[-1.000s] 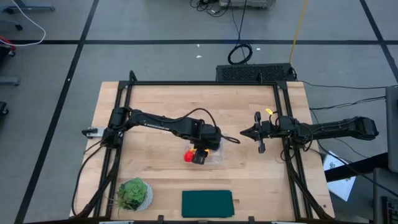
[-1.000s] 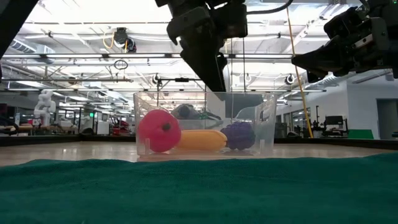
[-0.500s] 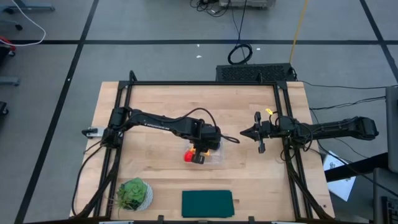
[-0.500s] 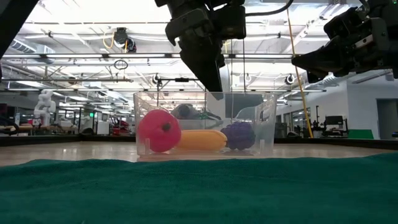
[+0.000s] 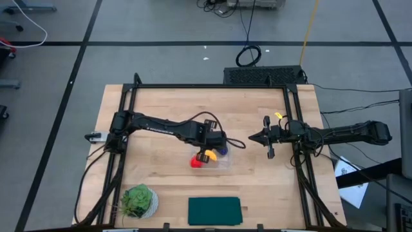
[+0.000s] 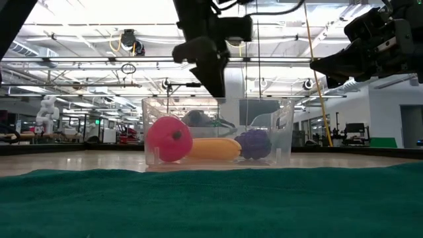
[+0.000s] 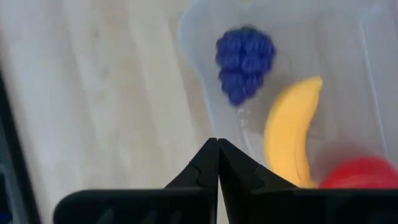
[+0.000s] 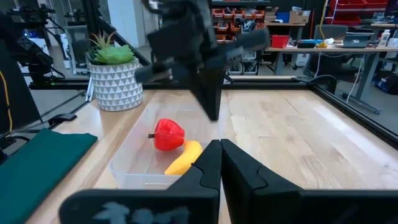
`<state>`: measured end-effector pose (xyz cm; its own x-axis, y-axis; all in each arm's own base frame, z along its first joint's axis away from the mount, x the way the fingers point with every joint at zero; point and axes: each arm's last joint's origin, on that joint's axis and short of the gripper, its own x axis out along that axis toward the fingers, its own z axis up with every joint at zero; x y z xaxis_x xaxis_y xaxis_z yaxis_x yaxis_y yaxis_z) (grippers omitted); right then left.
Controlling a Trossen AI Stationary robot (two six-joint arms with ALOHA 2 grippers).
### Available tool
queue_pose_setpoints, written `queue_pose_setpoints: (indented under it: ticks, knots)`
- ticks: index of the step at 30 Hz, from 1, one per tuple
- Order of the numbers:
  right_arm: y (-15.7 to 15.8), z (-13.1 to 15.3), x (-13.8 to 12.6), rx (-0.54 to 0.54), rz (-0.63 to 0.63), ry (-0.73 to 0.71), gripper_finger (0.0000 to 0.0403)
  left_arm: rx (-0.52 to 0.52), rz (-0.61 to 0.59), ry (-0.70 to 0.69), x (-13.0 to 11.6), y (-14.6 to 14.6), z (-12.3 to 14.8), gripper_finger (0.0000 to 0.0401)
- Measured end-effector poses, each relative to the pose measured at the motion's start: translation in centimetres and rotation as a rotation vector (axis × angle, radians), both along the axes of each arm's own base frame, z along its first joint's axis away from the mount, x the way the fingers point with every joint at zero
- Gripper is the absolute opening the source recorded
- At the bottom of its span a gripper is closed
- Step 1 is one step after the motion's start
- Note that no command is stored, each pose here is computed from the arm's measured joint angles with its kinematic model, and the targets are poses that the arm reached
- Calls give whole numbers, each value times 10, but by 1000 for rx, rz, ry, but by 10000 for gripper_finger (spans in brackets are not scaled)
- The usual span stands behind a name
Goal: Pick and placing Produce into tupperware
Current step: Return to Home Position
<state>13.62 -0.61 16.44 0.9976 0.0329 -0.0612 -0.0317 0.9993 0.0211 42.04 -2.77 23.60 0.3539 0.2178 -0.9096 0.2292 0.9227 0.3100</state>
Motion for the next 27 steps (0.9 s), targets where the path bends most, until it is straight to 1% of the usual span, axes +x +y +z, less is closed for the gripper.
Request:
queue_pose_setpoints:
  ticks: [2, 5, 11, 15, 20, 27]
  knots:
    - [0, 0, 0, 0, 0, 2, 0, 7, 10, 4, -5, 2, 8, 5]
    - [0, -1, 0, 0, 0, 6, 0, -2, 13, -39, -12, 3, 26, 4]
    - [0, -2, 1, 1, 0, 14, 0, -86, -34, -154, -32, 8, 70, 2]
    - [0, -1, 1, 1, 0, 11, 0, -129, -79, -244, -51, 14, 102, 4]
    - [0, -1, 1, 0, 0, 10, 0, -150, -92, -346, -76, 16, 136, 2]
    - [0, 0, 1, -1, 2, -4, 0, -140, -129, -442, -108, 11, 169, 1]
